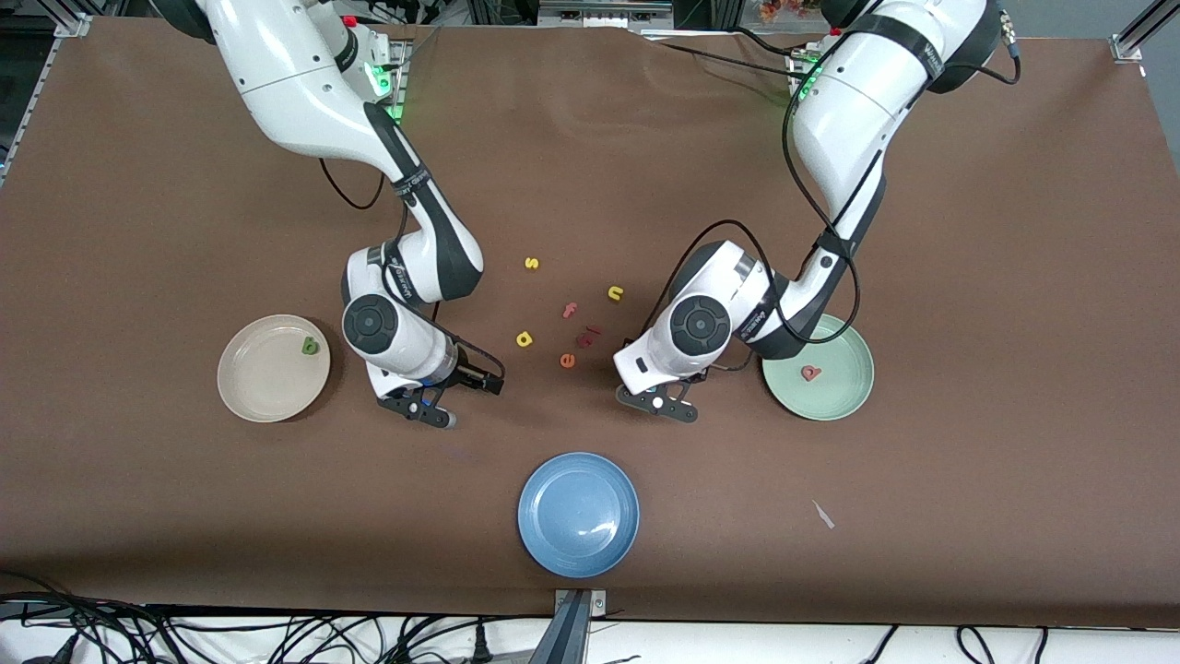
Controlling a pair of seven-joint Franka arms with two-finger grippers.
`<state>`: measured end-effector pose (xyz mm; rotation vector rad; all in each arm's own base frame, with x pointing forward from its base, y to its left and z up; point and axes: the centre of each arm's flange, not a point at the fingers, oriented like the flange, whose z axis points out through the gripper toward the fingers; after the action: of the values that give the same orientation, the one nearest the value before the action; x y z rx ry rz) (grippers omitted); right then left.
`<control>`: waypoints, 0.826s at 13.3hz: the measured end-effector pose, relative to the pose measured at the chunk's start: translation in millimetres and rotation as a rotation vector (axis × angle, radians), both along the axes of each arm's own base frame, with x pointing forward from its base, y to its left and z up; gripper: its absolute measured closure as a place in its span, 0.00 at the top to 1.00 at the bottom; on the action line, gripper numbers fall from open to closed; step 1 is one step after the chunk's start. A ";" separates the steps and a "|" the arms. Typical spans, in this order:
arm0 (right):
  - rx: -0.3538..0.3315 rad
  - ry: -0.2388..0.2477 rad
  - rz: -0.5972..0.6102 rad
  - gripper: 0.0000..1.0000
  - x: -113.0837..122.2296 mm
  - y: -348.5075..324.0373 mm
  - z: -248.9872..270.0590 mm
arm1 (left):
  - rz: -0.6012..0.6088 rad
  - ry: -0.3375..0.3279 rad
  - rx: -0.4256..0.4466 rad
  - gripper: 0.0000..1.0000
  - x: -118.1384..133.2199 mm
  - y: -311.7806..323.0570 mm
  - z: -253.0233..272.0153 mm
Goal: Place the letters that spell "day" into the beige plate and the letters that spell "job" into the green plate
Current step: 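Grasp a cyan letter with each gripper from the letter pile, then carry the cyan letters to the beige and green plates and release them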
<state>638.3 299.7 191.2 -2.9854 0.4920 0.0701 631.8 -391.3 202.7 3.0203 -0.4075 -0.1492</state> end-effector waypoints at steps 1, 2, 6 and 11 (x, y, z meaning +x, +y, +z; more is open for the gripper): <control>-0.009 0.000 0.010 1.00 -1.1 1.5 -3.1 | 0.008 -0.018 -0.008 0.66 3.5 1.7 -4.2; -0.018 0.001 0.019 0.99 -2.4 3.0 -5.7 | 0.017 -0.038 -0.012 0.63 7.8 4.7 -7.3; -0.045 0.002 0.045 0.89 -4.9 4.4 -14.5 | 0.010 -0.053 -0.006 0.59 5.8 2.1 -28.9; -0.057 -0.003 0.055 0.64 -2.9 4.8 -14.4 | -0.003 -0.068 0.002 0.14 4.4 -4.2 -27.3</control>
<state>635.4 304.5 176.8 -3.0544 0.4181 0.0575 636.2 -395.5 175.3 3.0337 -0.4178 -0.0474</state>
